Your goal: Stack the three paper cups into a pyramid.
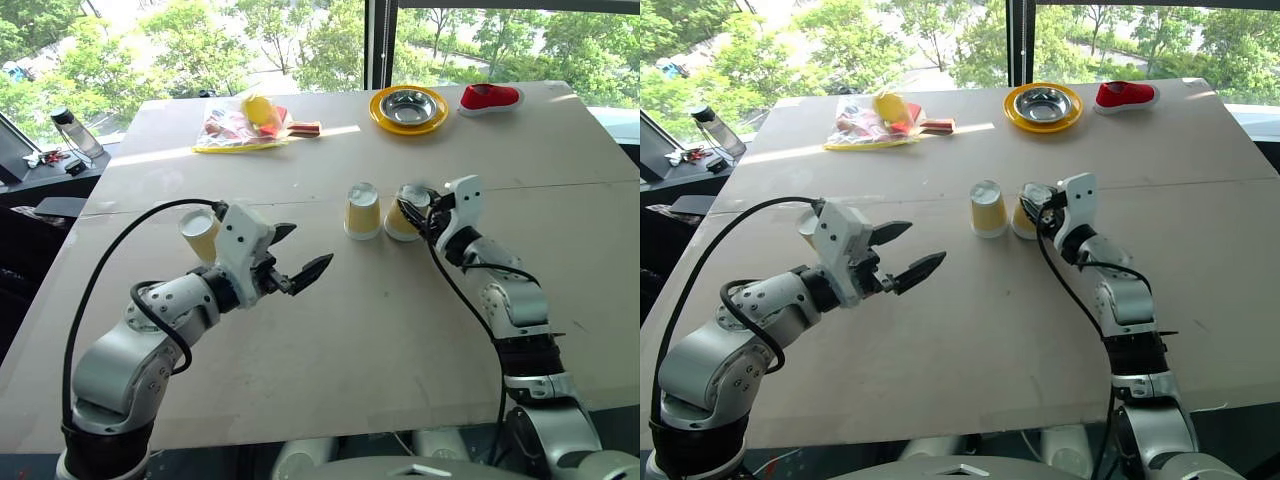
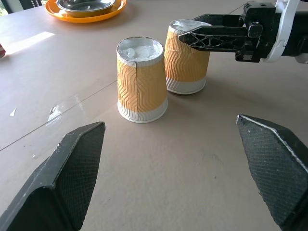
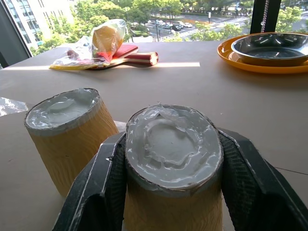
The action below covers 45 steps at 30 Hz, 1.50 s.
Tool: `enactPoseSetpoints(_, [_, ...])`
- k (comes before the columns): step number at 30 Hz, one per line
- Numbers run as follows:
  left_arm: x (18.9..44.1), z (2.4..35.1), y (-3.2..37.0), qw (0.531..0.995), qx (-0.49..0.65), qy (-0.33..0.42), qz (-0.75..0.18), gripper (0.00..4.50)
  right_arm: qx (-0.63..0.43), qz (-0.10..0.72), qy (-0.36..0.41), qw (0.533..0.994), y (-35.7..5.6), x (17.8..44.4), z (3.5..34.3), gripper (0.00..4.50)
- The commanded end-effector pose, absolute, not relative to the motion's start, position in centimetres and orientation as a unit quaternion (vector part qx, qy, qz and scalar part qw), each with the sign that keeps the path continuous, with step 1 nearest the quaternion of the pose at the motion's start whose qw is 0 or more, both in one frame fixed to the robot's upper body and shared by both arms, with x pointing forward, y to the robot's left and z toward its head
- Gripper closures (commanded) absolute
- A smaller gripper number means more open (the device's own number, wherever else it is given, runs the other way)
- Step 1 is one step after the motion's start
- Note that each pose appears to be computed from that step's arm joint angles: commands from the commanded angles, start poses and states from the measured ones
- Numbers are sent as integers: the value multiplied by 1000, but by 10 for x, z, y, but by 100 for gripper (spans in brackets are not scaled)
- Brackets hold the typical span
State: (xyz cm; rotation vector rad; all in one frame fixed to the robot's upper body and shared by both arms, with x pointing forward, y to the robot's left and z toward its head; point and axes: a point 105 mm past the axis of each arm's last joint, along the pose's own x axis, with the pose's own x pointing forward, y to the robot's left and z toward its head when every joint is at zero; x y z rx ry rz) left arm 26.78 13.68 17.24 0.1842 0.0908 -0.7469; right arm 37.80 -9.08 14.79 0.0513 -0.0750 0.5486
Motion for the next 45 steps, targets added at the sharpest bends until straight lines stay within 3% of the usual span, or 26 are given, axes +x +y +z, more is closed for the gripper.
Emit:
enactPoseSetpoints(1, [263, 183, 134, 925, 98, 24, -366, 0, 8, 283, -60, 957, -81, 380, 156, 257])
enactPoseSetpoints(5, [263, 182, 133, 925, 98, 24, -367, 0, 4, 285, -61, 956, -79, 383, 156, 257])
enactPoseSetpoints(10, [259, 178, 140, 935, 96, 22, -340, 0, -11, 289, -74, 954, -84, 380, 161, 20])
enactPoseSetpoints(11, [258, 177, 143, 939, 93, 20, -330, 0, -12, 292, -82, 953, -85, 377, 163, 9])
enactPoseSetpoints(20, [244, 193, 185, 981, 93, -112, -131, 0, 4, 372, -101, 923, -118, 321, 180, 9])
enactPoseSetpoints(23, [244, 190, 201, 985, 95, -129, -60, 0, 4, 517, -26, 855, -102, 265, 166, 9])
enactPoseSetpoints(26, [249, 176, 221, 987, 112, -115, 3, 0, 12, 552, -31, 833, -97, 242, 169, 9])
enactPoseSetpoints(36, [260, 144, 251, 989, 110, -71, 66, 0, 6, 564, -83, 822, -97, 231, 175, 9])
enactPoseSetpoints(45, [300, 134, 263, 988, 102, -87, 82, 0, 6, 565, -98, 819, -91, 230, 172, 9])
